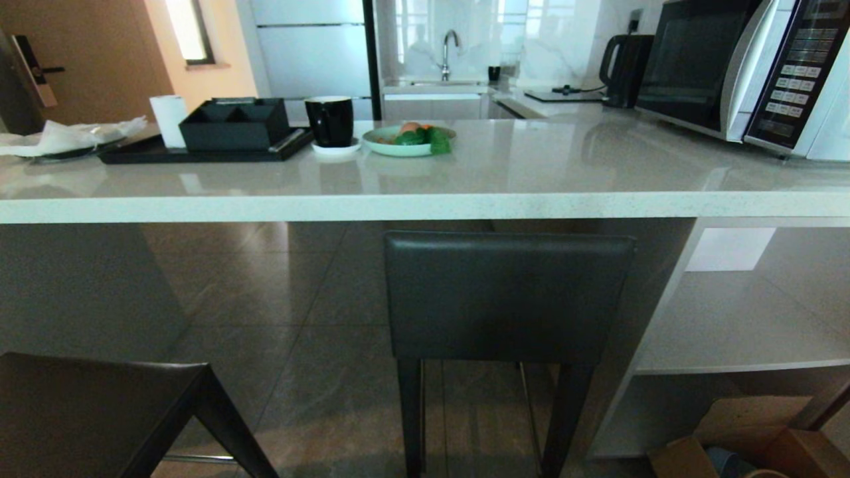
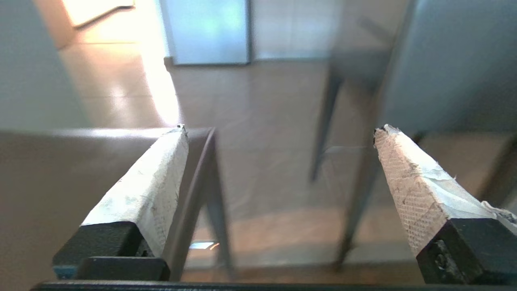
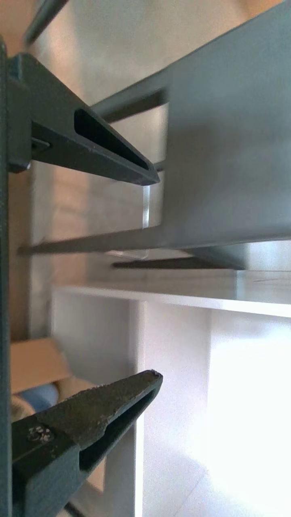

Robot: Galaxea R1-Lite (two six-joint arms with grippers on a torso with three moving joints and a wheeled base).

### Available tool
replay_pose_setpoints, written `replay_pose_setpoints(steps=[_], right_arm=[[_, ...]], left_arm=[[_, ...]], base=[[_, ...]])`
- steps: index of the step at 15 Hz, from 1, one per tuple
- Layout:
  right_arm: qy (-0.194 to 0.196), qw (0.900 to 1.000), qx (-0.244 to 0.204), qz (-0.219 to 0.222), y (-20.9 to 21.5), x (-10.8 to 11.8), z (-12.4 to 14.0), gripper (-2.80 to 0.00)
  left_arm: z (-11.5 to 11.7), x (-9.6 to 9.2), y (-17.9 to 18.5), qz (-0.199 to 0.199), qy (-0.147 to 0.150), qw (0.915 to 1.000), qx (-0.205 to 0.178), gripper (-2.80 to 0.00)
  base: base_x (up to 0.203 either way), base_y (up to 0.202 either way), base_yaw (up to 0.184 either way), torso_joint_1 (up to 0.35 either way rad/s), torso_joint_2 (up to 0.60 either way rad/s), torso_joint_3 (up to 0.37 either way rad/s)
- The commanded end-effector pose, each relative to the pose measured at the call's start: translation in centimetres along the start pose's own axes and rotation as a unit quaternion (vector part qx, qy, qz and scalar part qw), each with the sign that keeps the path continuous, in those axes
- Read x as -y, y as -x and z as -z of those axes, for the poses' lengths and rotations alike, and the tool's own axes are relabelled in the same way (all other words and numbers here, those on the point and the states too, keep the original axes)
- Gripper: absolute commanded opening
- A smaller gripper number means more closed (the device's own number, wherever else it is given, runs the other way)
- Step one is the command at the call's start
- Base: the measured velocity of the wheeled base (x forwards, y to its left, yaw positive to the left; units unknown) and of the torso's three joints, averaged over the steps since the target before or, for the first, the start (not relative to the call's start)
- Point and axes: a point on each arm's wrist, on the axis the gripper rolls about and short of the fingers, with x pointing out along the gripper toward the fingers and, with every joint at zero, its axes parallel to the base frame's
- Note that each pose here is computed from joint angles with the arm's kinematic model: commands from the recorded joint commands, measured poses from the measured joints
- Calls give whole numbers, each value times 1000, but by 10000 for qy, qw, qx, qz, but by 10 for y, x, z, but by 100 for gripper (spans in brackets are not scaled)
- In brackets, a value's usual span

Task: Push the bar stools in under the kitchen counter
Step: Pull the gray chair out from under the dining table

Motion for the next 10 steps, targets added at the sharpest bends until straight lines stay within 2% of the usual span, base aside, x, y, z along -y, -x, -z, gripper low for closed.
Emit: replay_pose_setpoints(steps=[1,4,6,8,9,10], right_arm=[[-104,9996,-245,-83,-11,1,-23,0],[-227,9972,-596,-389,-53,2,-62,0],[-261,9952,-786,-512,-99,0,-76,0],[-312,9926,-866,-792,-145,-3,-77,0],[-356,9896,-893,-1069,-164,-4,-74,0],[-418,9838,-910,-1485,-179,-4,-70,0]], left_arm=[[-30,-1,-15,68,180,9994,-275,0],[-61,-2,-79,390,409,9945,-879,0],[-67,0,-134,553,459,9924,-1003,0],[-62,3,-187,805,505,9915,-885,0],[-58,6,-207,1083,533,9901,-721,0],[-56,9,-220,1563,565,9848,-509,0]], base=[[0,0,0,0,0,0],[0,0,0,0,0,0],[0,0,0,0,0,0],[0,0,0,0,0,0],[0,0,0,0,0,0],[0,0,0,0,0,0]])
